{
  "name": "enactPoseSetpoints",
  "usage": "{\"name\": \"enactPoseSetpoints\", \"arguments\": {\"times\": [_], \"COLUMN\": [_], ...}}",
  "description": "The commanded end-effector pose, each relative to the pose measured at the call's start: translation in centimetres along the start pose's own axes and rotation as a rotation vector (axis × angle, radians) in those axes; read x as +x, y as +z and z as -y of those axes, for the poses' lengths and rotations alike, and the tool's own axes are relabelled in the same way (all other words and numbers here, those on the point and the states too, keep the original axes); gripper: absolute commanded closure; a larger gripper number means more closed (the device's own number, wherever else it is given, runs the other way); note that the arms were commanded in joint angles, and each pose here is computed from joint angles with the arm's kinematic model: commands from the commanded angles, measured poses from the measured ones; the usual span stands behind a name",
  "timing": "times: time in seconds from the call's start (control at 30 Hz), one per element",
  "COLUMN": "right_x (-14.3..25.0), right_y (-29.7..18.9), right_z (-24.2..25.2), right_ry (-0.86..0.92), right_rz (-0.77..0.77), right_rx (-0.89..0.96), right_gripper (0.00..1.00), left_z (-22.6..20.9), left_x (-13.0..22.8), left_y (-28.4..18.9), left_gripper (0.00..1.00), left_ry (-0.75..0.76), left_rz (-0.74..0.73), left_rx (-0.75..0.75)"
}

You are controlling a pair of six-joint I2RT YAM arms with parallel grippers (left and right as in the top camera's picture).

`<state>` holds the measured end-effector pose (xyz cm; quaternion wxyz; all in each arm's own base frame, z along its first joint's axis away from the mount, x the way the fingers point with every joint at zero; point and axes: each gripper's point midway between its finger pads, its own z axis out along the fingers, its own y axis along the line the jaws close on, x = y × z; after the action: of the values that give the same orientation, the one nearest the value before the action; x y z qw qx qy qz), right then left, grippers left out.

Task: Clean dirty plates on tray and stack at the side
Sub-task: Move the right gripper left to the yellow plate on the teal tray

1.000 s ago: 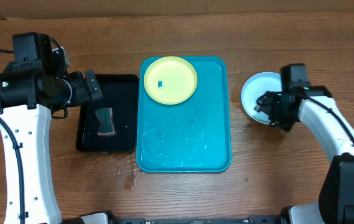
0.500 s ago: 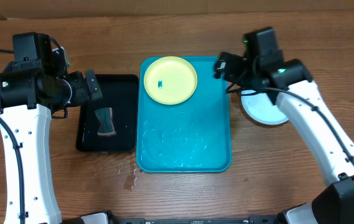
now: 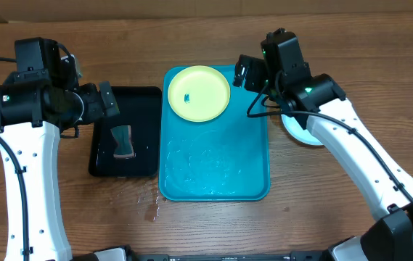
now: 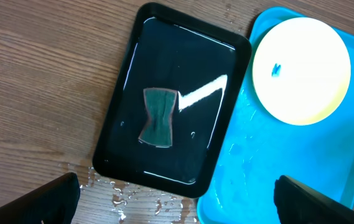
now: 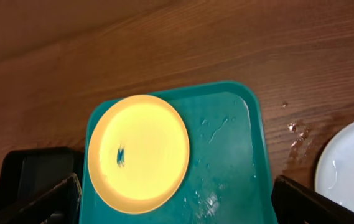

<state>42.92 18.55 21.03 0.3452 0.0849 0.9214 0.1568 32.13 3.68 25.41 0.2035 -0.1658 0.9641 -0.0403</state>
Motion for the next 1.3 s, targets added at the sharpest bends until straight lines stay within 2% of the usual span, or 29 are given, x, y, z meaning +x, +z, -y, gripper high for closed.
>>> {"name": "enactPoseSetpoints", "arguments": {"times": [0.0, 0.3, 0.63, 0.73, 1.03, 1.17, 1.27], "right_x": [0.0, 2.5, 5.2, 6.0, 8.2, 8.4, 8.5], "right_y": [1.9, 7.8, 12.3, 13.4, 16.0, 16.1, 16.1], "right_z": [0.2, 1.4, 2.8, 2.5, 2.5, 2.2, 1.8], "right_ry": [-0.006, -0.012, -0.018, -0.015, -0.013, -0.018, -0.023], "right_rz": [0.001, -0.066, -0.126, -0.15, -0.203, -0.203, -0.201], "right_rx": [0.025, 0.07, 0.109, 0.082, 0.05, 0.045, 0.038], "right_gripper": [0.0, 0.0, 0.0, 0.03, 0.27, 0.49, 0.53], "left_z": [0.0, 0.0, 0.0, 0.0, 0.0, 0.0, 0.0], "left_x": [-0.4, -0.4, -0.4, -0.4, -0.4, -0.4, -0.4], "left_y": [-0.2, -0.2, -0.2, -0.2, -0.2, -0.2, -0.2], "left_gripper": [0.0, 0.0, 0.0, 0.0, 0.0, 0.0, 0.0], "left_ry": [-0.003, -0.003, -0.003, -0.002, -0.003, -0.003, -0.003], "left_rz": [0.011, 0.011, 0.011, 0.011, 0.011, 0.011, 0.011], "left_rx": [0.001, 0.001, 0.001, 0.001, 0.001, 0.001, 0.001]}}
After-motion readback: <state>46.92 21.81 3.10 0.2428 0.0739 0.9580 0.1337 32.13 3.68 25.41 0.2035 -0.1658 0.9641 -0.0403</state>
